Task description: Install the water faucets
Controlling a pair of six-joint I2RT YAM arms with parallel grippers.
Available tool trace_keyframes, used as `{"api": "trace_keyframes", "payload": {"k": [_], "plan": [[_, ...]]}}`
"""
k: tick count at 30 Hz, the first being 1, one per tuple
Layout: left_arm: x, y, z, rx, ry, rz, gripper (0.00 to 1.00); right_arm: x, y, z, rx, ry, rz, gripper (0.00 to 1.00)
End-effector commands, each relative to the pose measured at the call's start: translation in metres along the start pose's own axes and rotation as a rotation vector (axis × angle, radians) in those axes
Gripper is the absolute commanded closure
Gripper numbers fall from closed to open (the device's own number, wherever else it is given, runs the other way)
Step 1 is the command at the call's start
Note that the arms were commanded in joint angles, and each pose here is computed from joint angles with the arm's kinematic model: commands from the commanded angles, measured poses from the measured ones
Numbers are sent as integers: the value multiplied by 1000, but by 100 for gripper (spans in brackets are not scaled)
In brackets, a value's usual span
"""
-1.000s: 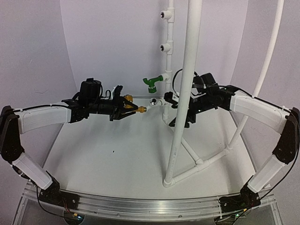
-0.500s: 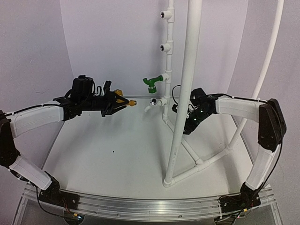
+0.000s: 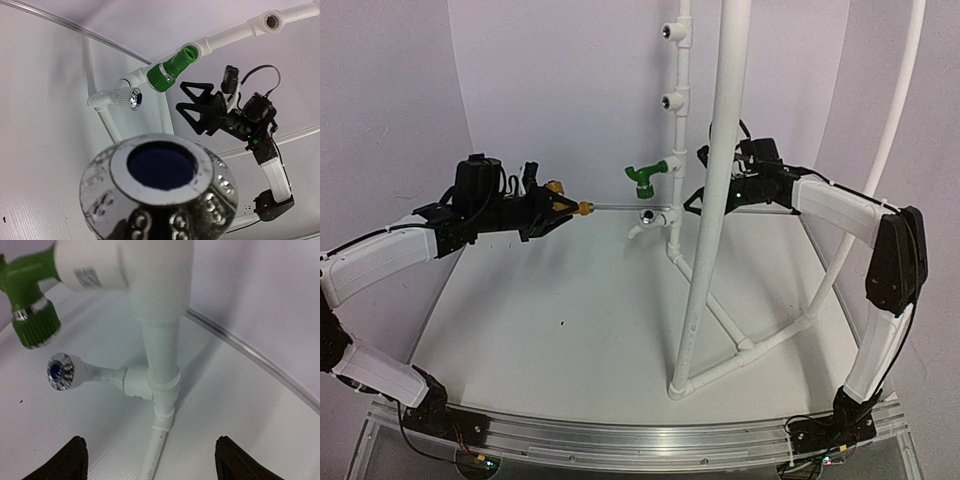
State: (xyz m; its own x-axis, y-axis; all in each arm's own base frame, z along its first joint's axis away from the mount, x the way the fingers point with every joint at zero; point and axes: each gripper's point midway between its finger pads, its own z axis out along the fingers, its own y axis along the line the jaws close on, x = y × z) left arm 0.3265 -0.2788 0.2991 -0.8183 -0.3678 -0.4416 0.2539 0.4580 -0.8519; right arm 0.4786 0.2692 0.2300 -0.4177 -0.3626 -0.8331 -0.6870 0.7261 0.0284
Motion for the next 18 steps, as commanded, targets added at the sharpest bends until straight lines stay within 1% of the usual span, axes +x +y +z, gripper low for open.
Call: {"api": "trace_keyframes", "payload": {"k": [1, 5, 8, 13, 18], "plan": [[-12, -16, -12, 14, -45, 59, 100, -88, 20, -36, -86, -235, -110, 16], [-14, -20, -12, 17, -47, 71, 100, -126, 11, -38, -57, -309, -111, 10], [-15, -21, -12, 18, -49, 74, 100, -145, 4, -35, -31, -348, -109, 9], [-18, -23, -13, 14, -53, 77, 100, -169, -3, -26, -28, -411, -86, 10], [-21, -26, -12, 14, -55, 84, 100, -186, -19, -21, 29, -458, -32, 14]]}}
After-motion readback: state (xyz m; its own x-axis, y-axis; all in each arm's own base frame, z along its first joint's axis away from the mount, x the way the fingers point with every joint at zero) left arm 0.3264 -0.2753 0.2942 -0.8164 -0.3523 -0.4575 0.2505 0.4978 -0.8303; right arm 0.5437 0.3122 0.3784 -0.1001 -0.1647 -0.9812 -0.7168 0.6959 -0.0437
